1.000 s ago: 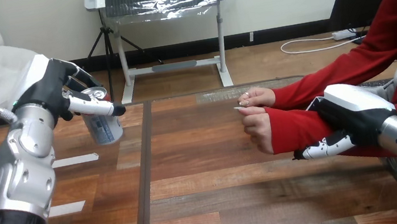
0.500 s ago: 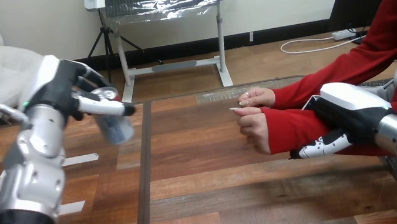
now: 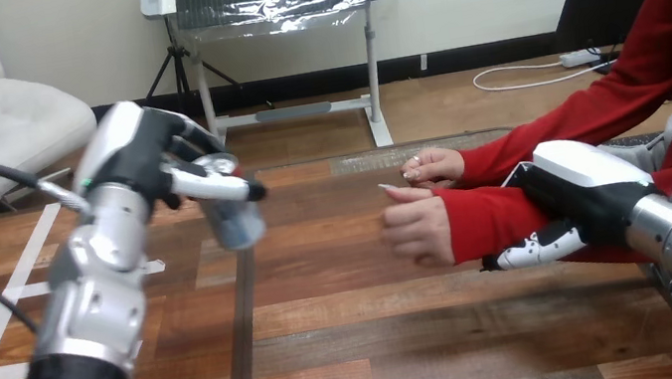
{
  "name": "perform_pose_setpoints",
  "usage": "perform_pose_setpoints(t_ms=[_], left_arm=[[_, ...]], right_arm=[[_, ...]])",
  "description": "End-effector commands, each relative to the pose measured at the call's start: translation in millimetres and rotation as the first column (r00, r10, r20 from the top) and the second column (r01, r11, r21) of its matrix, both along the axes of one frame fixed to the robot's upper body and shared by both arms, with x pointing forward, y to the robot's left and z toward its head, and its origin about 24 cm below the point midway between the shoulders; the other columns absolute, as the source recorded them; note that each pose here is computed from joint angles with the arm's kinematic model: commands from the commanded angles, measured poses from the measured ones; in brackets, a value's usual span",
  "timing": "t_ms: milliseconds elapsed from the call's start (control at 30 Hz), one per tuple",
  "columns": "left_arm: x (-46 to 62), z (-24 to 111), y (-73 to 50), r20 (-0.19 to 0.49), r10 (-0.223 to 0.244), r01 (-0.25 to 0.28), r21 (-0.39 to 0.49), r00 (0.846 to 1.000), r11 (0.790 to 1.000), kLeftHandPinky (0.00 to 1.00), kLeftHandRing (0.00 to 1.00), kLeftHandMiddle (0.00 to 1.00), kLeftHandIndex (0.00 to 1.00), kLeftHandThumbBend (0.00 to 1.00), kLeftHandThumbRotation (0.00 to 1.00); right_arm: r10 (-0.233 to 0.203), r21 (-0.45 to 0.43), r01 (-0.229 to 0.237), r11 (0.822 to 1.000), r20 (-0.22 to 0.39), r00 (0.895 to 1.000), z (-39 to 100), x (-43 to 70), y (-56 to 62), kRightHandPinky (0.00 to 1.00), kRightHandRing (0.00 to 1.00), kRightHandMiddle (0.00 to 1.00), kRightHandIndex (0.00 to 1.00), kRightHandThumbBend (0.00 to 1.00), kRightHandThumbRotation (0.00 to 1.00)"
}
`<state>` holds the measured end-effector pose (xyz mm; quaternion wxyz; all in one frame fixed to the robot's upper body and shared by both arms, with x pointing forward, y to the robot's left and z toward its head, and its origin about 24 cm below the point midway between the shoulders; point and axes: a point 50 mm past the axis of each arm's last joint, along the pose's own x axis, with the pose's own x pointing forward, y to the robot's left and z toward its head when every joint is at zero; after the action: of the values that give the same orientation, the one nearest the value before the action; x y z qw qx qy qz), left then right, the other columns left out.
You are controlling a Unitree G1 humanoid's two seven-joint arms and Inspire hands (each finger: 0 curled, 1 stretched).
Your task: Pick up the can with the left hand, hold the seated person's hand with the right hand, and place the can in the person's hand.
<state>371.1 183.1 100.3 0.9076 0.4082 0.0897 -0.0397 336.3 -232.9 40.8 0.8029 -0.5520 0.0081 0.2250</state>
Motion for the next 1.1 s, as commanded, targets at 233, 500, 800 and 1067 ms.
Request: perform_pose_setpoints(t_ms=[233,500,800,1067], left_arm=[[17.6,36.1,-26.3,0.15,-0.068,0.076,-0.044,0.986,0.996,0.32,0.38,0.44,0.44,0.79,0.0],[19.9,32.5,-37.6,0.151,-0.093,0.105,-0.073,0.984,0.992,0.34,0.4,0.45,0.44,0.78,0.0],[21.1,27.7,-49.1,0.155,-0.119,0.136,-0.101,0.981,0.986,0.34,0.39,0.44,0.43,0.79,0.0],[22.2,23.7,-57.3,0.15,-0.133,0.15,-0.109,0.98,0.983,0.33,0.38,0.43,0.42,0.81,0.0]], right_arm=[[0.068,0.133,-0.096,0.986,0.202,0.977,52.9,30.9,42.1,0.2,0.22,0.27,0.3,0.58,0.5],[0.081,0.164,-0.118,0.979,0.217,0.973,56.2,32.1,49.0,0.2,0.23,0.28,0.33,0.58,0.5],[0.095,0.167,-0.137,0.976,0.242,0.966,58.9,33.3,56.0,0.17,0.2,0.24,0.26,0.58,0.48],[0.111,0.181,-0.16,0.97,0.253,0.961,61.2,34.2,62.7,0.15,0.18,0.23,0.25,0.57,0.48]])
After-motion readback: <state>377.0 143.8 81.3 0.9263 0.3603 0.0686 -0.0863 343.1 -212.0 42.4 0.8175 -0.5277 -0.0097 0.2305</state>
